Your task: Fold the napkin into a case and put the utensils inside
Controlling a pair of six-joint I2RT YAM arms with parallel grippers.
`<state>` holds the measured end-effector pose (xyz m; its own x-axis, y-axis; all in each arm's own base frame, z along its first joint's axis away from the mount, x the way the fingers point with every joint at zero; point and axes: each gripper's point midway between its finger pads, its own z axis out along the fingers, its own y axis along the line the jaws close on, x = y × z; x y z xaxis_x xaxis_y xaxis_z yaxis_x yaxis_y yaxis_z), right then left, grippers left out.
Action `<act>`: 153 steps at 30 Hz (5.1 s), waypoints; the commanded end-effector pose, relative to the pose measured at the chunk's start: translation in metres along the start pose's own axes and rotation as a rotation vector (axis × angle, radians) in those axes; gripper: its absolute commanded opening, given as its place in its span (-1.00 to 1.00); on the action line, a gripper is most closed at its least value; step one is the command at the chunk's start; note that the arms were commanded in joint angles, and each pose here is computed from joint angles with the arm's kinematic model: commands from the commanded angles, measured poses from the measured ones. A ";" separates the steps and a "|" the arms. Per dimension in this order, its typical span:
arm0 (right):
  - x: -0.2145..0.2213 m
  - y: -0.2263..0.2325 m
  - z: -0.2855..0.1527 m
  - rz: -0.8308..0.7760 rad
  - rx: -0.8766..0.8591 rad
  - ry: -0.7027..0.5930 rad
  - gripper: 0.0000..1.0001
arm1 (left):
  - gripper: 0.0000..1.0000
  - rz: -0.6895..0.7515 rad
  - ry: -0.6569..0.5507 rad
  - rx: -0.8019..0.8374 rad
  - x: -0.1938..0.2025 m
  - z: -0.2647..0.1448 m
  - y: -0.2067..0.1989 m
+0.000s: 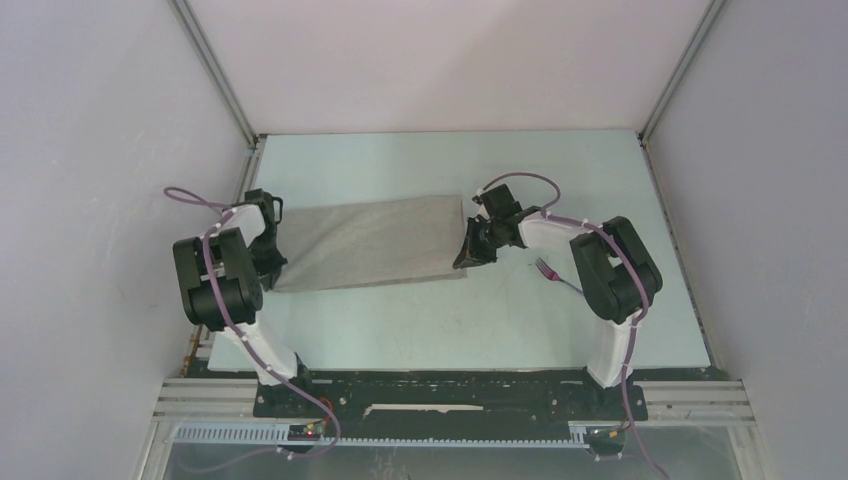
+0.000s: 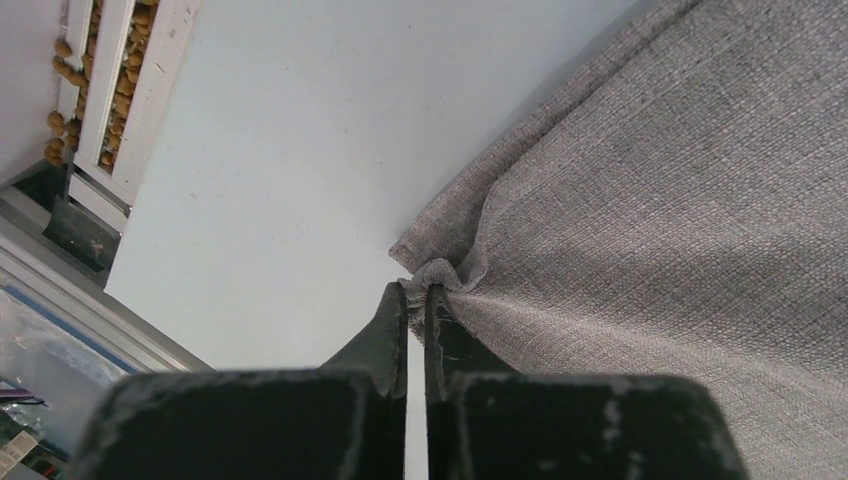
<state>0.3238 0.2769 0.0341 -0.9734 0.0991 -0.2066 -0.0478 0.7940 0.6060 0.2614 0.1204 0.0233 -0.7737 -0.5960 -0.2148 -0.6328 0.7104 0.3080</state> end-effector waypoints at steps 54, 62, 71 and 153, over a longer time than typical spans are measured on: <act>0.006 -0.017 0.012 0.062 0.077 0.028 -1.00 | -0.96 -0.021 -0.046 -0.078 -0.024 -0.001 0.006; 0.007 -0.016 0.012 0.057 0.073 0.030 -0.96 | -0.92 -0.017 -0.045 -0.074 -0.025 -0.001 0.006; 0.007 -0.013 0.012 0.045 0.060 0.033 -0.95 | -1.00 -0.040 -0.061 -0.077 -0.032 -0.004 0.005; -0.002 0.076 -0.027 -0.056 -0.364 -0.008 0.42 | 0.56 -0.243 -0.157 0.818 -0.101 -0.108 -0.112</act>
<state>0.3075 0.2762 0.0971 -0.9360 0.0754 -0.3437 -0.1727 0.7527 0.6353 0.3656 0.0591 0.0989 -0.6583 -0.6736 -0.3360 -0.5937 0.7390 -0.3184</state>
